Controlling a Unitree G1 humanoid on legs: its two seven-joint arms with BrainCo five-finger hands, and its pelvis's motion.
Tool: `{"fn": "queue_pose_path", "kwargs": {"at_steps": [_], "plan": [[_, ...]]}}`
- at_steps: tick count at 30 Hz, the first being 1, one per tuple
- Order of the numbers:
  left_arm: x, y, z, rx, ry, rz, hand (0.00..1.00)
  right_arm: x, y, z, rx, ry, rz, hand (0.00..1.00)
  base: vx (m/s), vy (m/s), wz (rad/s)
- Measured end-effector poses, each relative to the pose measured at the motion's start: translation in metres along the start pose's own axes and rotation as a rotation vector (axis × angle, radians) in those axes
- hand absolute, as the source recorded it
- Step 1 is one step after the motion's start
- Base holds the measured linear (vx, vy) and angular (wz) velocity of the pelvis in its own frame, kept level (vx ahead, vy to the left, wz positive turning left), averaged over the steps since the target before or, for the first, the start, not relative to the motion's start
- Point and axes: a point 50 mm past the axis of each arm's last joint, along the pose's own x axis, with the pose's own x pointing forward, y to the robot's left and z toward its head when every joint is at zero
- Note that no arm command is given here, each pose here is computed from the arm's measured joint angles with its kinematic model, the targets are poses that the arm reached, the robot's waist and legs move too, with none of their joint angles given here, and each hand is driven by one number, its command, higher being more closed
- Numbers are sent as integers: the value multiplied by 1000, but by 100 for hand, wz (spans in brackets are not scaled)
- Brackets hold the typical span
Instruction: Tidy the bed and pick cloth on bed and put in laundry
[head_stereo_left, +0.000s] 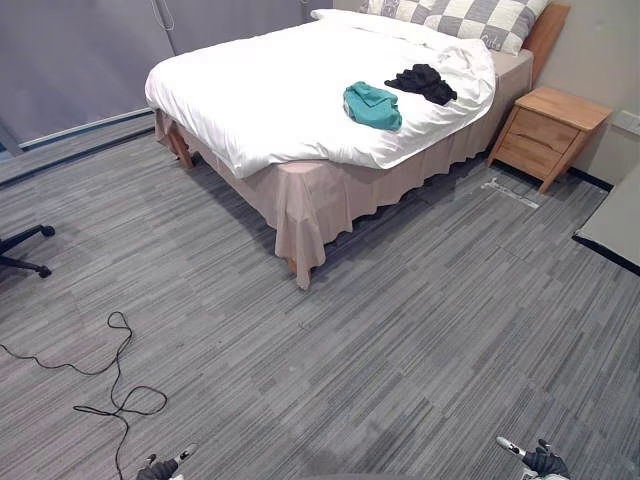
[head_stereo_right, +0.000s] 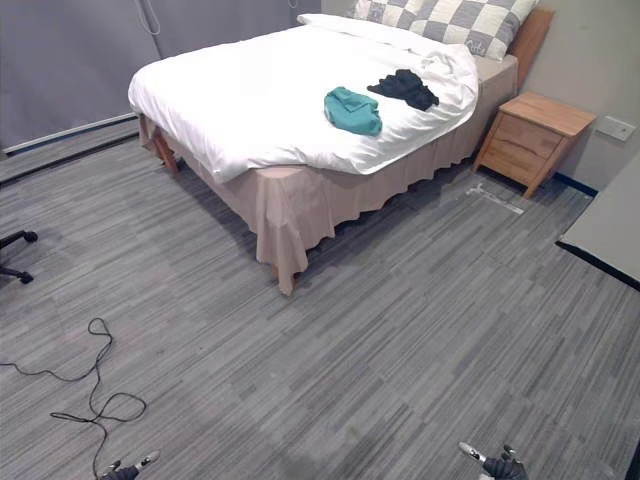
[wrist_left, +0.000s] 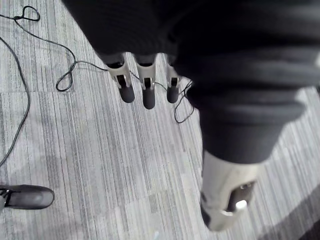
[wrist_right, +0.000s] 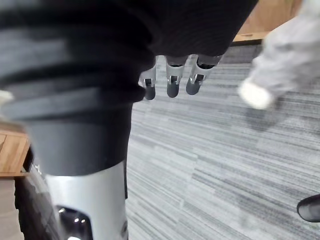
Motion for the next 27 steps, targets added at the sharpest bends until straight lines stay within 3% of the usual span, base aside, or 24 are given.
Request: {"fn": "queue_pose_path", "kwargs": {"at_steps": [27], "plan": [[-3,-14,-7,45,-15,-46,0,-8,28,-29,-105,83,101,0,-3,-19,-1]]}}
